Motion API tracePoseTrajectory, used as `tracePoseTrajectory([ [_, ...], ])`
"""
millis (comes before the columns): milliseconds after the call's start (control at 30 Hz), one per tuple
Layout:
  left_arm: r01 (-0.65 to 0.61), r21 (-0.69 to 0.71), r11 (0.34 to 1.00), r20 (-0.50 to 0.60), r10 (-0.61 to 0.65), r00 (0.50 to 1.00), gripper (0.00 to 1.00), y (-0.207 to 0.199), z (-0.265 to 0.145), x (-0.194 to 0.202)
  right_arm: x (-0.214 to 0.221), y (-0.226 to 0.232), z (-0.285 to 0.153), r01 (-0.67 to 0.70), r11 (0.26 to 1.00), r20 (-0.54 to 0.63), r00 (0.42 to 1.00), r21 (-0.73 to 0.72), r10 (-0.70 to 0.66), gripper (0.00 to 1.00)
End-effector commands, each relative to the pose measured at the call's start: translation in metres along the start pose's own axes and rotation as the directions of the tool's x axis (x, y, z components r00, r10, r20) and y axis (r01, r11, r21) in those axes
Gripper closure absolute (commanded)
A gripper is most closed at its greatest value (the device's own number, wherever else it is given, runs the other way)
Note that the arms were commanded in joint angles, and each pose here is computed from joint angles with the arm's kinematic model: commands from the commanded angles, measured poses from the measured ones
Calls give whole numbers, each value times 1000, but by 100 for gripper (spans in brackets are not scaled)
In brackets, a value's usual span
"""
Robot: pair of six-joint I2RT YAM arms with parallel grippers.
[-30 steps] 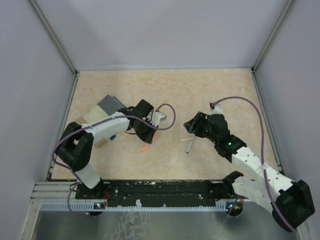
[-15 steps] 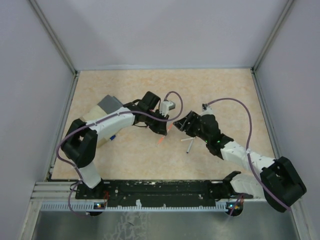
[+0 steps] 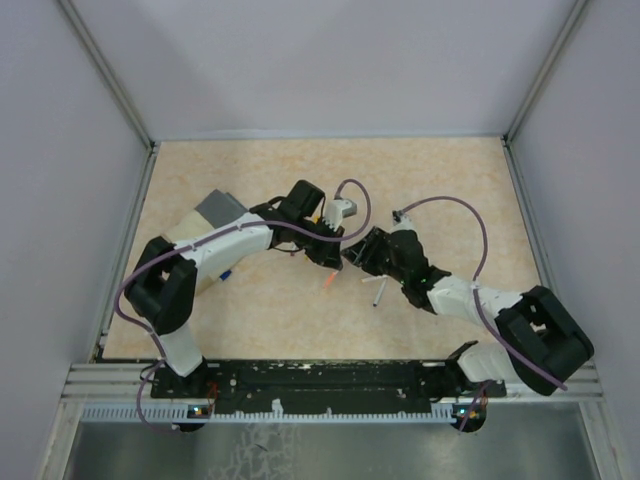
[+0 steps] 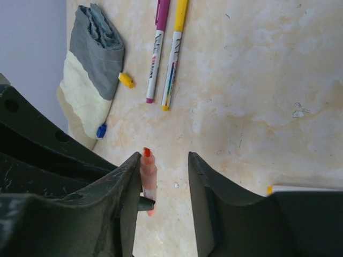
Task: Insert the pens into the pen caps
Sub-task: Pick up the pen from the center of the board.
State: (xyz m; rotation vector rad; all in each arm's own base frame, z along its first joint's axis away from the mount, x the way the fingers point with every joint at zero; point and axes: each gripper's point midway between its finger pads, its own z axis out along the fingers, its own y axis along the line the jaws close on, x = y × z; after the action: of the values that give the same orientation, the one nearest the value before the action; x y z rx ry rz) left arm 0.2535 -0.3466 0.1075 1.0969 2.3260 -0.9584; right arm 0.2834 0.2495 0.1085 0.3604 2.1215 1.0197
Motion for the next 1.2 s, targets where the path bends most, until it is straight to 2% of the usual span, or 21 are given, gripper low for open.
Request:
tracePoseTrajectory([
  [0,-39,50,998,36,38,999,86,-12,-1,-15,-16,33,7,3,994,47,999,-105,2,65],
  [200,-29,35,999,41,28,999,86,-9,1,-15,-14,33,7,6,994,36,999,-106,-2,94],
  [267,-23,30,999,51,21,998,85,-9,2,-16,-14,32,5,8,995,39,999,-102,-4,100],
  [533,-4,31,1000,87,2,996,68,-10,2,-16,-19,53,-6,-16,984,33,999,-176,23,100],
  [633,1,29,1000,98,-4,995,66,-10,2,-17,-21,63,-11,-33,977,26,999,-210,39,100],
  [1000,49,-32,998,211,-41,977,66,-4,-6,-32,-18,77,-18,-89,961,-29,996,-263,85,100],
  [1100,73,-52,996,232,-59,971,69,-2,-8,-35,-20,81,-19,-92,957,-28,996,-277,87,100],
  [1167,83,-71,994,241,-64,968,75,1,-10,-36,-21,83,-20,-91,955,-25,996,-282,87,100],
])
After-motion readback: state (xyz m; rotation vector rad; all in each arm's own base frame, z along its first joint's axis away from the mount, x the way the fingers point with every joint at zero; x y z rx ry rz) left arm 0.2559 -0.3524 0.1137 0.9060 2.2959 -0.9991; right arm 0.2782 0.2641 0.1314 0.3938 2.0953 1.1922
